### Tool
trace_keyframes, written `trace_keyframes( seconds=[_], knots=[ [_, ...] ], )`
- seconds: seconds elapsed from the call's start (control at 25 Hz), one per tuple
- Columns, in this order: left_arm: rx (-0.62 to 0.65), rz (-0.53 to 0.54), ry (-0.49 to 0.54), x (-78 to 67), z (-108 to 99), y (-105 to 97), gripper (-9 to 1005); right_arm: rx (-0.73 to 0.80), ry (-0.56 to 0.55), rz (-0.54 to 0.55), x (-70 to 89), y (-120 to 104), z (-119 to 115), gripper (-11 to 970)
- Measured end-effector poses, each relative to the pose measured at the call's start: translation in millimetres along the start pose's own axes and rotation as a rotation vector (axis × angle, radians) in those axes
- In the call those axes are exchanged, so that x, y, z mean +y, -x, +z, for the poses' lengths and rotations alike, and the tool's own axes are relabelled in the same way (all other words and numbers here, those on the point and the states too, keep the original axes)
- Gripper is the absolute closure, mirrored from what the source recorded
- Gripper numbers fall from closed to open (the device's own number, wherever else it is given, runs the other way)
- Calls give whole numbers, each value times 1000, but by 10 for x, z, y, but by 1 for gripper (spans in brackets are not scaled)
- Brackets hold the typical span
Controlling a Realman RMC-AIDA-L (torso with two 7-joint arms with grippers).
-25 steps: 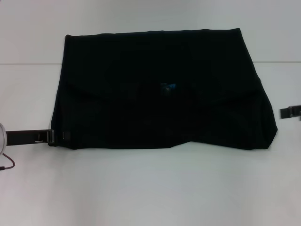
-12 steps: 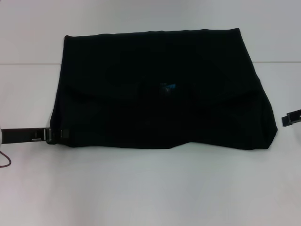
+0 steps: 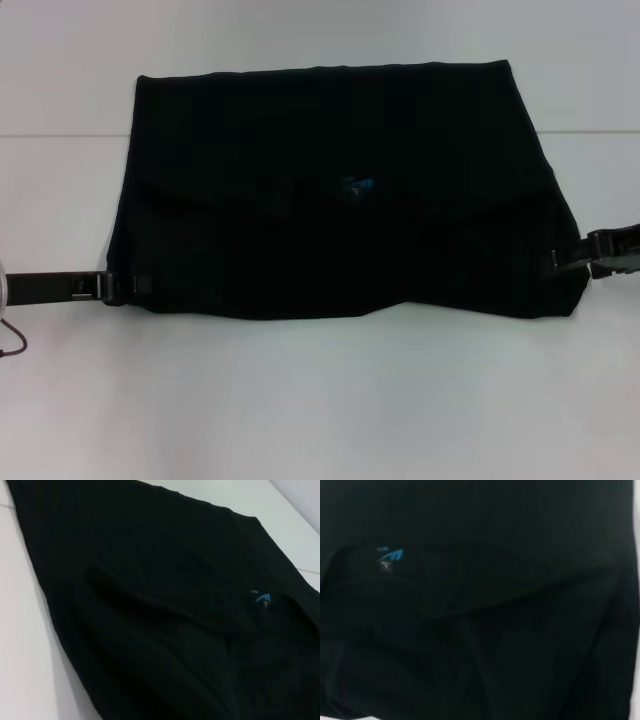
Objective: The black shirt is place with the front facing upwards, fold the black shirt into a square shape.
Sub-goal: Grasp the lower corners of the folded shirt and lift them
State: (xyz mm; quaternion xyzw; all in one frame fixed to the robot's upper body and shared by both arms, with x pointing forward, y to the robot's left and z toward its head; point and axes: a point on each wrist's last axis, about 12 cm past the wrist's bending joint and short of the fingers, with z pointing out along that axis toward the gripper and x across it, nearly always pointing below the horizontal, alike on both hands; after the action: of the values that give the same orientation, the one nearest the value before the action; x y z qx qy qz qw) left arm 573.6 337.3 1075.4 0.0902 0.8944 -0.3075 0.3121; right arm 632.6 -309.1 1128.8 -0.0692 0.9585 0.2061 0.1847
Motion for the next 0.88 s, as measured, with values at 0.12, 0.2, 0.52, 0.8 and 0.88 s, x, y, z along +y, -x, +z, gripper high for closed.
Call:
trace_keyframes(
  seconds=[0.12, 0.2, 0.52, 0.8, 0.88],
  knots=[
    [-1, 0, -1, -2, 2, 0, 928, 0, -1, 2, 9, -14, 58, 109],
    [-1, -1, -1, -1, 0, -3, 927, 4, 2, 5, 15, -31, 90, 111],
    [-10, -5, -5, -4, -1, 2, 927, 11, 12, -5, 62, -54, 158, 122],
    [-19, -6, -8, 1, -16, 4, 928, 6, -3, -19, 66, -44, 176, 260],
    [-25, -10, -10, 7, -28, 4, 928, 9, -6, -23, 69, -44, 179, 348]
  ],
)
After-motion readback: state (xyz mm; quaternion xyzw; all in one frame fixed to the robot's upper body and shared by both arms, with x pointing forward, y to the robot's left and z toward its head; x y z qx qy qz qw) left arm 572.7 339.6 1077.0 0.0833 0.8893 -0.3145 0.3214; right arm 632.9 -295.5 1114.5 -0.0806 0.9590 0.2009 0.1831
